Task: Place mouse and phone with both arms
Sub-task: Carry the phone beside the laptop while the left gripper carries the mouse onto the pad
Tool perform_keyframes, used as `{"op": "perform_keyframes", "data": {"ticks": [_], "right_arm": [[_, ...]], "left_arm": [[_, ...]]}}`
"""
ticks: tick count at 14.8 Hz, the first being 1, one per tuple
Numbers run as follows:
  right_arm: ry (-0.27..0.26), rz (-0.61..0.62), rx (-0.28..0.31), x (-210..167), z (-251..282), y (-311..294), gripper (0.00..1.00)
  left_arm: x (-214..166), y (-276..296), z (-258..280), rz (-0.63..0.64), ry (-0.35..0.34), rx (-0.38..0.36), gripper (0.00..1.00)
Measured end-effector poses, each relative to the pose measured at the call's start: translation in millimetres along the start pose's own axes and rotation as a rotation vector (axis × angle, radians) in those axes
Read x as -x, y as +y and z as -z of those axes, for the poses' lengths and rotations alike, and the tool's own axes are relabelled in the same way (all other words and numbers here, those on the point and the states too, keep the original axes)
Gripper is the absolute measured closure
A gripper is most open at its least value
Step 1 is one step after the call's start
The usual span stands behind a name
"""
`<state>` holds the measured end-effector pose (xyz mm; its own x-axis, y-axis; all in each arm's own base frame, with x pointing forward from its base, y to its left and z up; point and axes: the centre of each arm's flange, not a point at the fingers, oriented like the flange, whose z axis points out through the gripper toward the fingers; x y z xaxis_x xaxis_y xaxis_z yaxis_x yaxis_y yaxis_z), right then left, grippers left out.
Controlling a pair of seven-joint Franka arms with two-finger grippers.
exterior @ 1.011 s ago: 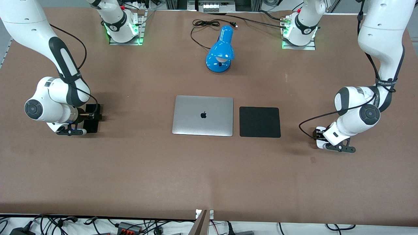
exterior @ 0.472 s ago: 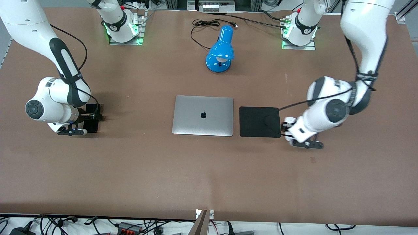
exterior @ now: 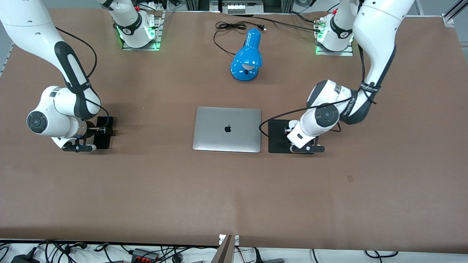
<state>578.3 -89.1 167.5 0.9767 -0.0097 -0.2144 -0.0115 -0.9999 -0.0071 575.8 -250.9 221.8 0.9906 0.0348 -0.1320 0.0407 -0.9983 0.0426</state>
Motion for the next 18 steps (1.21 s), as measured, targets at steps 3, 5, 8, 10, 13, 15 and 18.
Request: {"op": "perform_keyframes", "data": {"ticks": [3, 5, 8, 10, 13, 15, 18], "right_arm": [[-0.022, 0.0, -0.004, 1, 0, -1, 0.21], [-0.044, 0.005, -0.01, 3, 4, -4, 0.21], [-0.044, 0.028, -0.022, 0, 38, -31, 0.21], [-0.04, 0.019, -0.027, -6, 71, -73, 0.21], [-0.013, -0.007, -0.02, -10, 98, -156, 0.21], [-0.02, -0.026, -0.011, -4, 91, -208, 0.21], [-0.024, -0.039, -0.022, 6, 69, -270, 0.21]], "left_arm": [[9, -3, -24, 0.014, 0.03, 0.023, 0.38], [14, -3, -37, 0.025, 0.049, 0.039, 0.38], [16, -3, -50, 0.032, 0.056, 0.05, 0.38], [16, -1, -50, 0.011, 0.073, 0.041, 0.38], [13, -2, -49, 0.001, 0.092, 0.038, 0.16], [8, -3, -41, 0.005, 0.107, 0.043, 0.01], [-1, -9, -5, 0.018, 0.11, 0.02, 0.0]]}}
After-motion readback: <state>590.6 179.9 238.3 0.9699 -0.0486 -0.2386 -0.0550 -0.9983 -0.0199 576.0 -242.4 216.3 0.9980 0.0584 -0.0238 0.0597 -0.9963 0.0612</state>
